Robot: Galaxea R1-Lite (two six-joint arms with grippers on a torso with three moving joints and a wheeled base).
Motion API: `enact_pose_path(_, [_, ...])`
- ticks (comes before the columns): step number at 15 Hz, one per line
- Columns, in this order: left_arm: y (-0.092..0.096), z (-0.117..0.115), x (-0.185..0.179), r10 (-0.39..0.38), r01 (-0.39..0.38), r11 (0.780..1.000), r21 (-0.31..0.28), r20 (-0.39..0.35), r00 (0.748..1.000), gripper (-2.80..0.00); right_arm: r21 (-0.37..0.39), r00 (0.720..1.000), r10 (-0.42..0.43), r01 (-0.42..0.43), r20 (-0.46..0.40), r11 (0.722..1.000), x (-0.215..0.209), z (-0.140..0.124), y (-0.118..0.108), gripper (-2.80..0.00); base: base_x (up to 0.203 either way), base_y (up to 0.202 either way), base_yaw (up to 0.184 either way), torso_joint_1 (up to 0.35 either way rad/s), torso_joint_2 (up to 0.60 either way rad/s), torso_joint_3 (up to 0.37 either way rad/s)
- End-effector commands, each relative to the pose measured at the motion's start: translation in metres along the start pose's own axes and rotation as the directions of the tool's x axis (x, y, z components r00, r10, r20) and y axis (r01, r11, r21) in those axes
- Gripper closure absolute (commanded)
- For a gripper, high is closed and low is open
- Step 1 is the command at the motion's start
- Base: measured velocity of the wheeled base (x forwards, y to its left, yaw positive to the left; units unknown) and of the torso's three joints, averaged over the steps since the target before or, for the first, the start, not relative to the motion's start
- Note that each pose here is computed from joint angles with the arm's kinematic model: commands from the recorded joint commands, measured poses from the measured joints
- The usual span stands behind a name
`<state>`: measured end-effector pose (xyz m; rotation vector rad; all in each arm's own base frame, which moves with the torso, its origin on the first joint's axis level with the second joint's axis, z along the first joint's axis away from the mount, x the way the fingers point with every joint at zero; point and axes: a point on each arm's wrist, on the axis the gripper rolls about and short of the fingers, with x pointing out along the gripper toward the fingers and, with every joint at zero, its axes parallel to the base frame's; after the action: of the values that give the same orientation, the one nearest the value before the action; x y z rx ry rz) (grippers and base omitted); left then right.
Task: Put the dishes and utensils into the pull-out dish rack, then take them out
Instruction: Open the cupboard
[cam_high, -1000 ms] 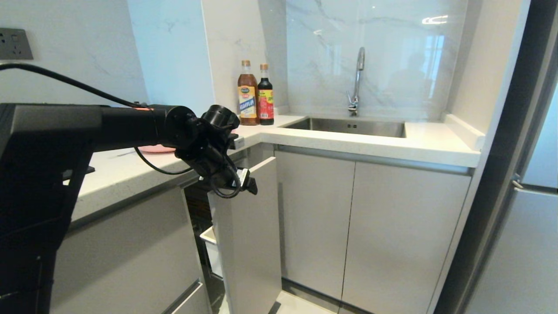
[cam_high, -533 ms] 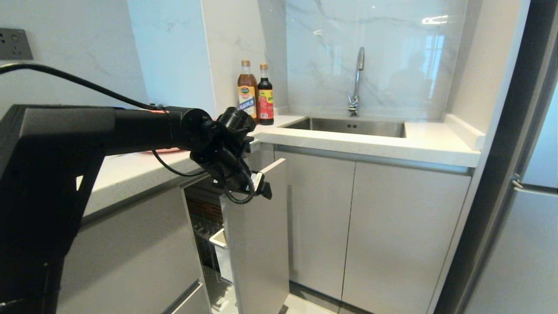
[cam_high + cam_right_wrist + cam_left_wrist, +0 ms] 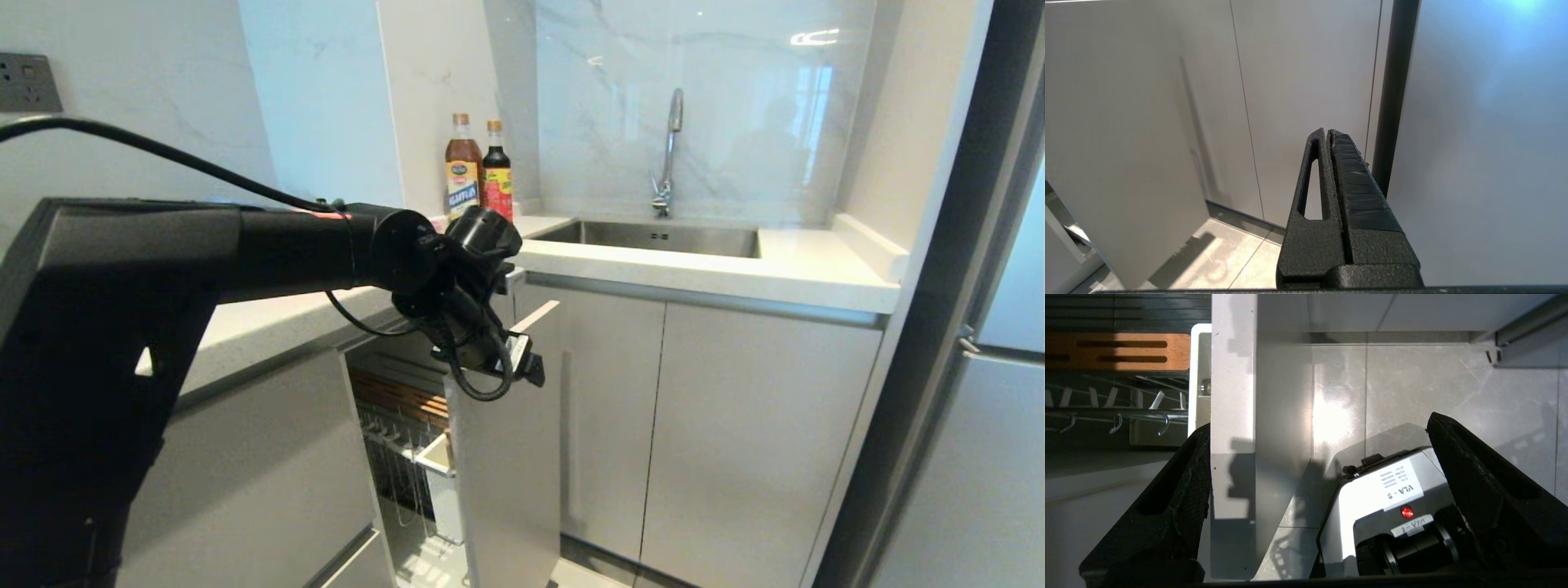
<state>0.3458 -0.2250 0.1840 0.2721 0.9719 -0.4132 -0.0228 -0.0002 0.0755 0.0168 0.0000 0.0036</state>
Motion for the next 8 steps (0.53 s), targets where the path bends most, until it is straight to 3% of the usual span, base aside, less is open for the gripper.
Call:
enact_pose_path(1, [-0.01, 0.0, -0.004, -0.013, 0.012, 1.0, 0.015, 0.006, 1.0, -2.8, 0.0, 1.0, 0.001, -0.001, -0.002, 1.0, 0.0, 0.0, 0.0, 0.0, 0.0, 0.0, 0.0, 0.0, 0.0, 0.0])
enact_pose_path(8, [-0.052, -0.005, -0.013, -0.071, 0.069, 0.993, 0.097, 0.018, 0.997, -2.8, 0.0, 1.0, 0.001, -0.001, -0.002, 1.0, 0.0, 0.0, 0.0, 0.0, 0.0, 0.0, 0.0, 0.0, 0.0, 0.0])
